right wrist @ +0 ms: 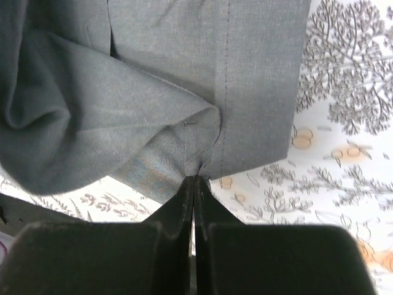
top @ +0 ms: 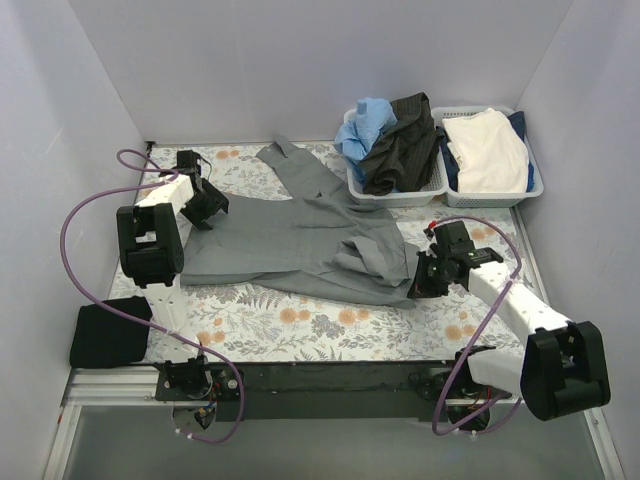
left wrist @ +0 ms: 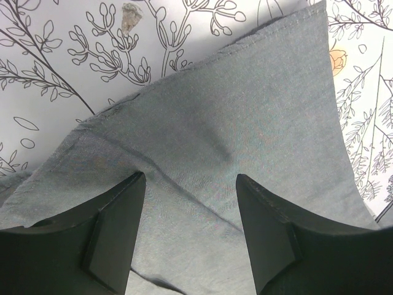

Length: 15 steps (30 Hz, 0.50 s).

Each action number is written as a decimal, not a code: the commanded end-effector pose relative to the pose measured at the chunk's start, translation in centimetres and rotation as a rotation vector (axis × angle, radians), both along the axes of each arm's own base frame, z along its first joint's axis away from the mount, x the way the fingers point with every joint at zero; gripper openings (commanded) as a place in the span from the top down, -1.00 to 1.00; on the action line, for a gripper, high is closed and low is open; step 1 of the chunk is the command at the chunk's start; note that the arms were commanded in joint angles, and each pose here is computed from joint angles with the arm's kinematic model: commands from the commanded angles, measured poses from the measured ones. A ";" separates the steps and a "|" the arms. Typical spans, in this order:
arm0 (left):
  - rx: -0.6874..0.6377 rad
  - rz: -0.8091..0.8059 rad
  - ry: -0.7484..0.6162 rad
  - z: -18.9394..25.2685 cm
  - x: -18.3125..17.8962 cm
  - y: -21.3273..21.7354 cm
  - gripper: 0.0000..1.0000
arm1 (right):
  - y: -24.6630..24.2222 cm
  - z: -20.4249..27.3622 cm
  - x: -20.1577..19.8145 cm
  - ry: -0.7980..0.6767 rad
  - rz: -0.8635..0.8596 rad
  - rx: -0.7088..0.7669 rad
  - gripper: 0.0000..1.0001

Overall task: Fold and stack the long sleeve shirts
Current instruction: Flatten the shirt out

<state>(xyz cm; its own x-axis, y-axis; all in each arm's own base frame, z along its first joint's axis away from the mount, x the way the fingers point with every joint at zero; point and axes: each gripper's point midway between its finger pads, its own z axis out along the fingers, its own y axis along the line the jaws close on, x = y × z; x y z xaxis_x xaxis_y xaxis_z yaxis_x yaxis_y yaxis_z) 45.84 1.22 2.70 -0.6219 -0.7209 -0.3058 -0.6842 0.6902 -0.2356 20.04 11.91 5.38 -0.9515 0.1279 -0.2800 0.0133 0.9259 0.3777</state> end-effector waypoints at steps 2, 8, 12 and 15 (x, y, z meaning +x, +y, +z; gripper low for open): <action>0.057 0.040 0.128 -2.3 -3.2 1.9 -0.22 | -1.7 1.0 -2.7 0.042 0.025 -0.066 0.97; 0.044 0.055 0.123 -2.3 -2.8 1.8 -0.22 | -1.0 1.0 -5.0 0.105 0.061 -0.011 0.97; 0.026 0.044 0.113 -1.9 -2.7 1.5 -0.22 | -0.4 0.8 -6.0 0.147 0.087 0.027 0.84; 0.010 0.031 0.066 0.4 -2.7 1.1 -0.24 | -0.5 0.9 -4.9 0.132 0.096 0.010 0.78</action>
<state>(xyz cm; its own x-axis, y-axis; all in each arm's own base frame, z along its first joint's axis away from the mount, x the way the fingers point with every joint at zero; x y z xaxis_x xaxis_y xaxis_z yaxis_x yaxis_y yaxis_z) 45.90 1.23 2.76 -0.6081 -0.7349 -0.3002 -0.6963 0.6754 -0.2429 15.76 11.69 6.42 -0.9785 0.0725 -0.1930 -0.0109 0.9165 0.3999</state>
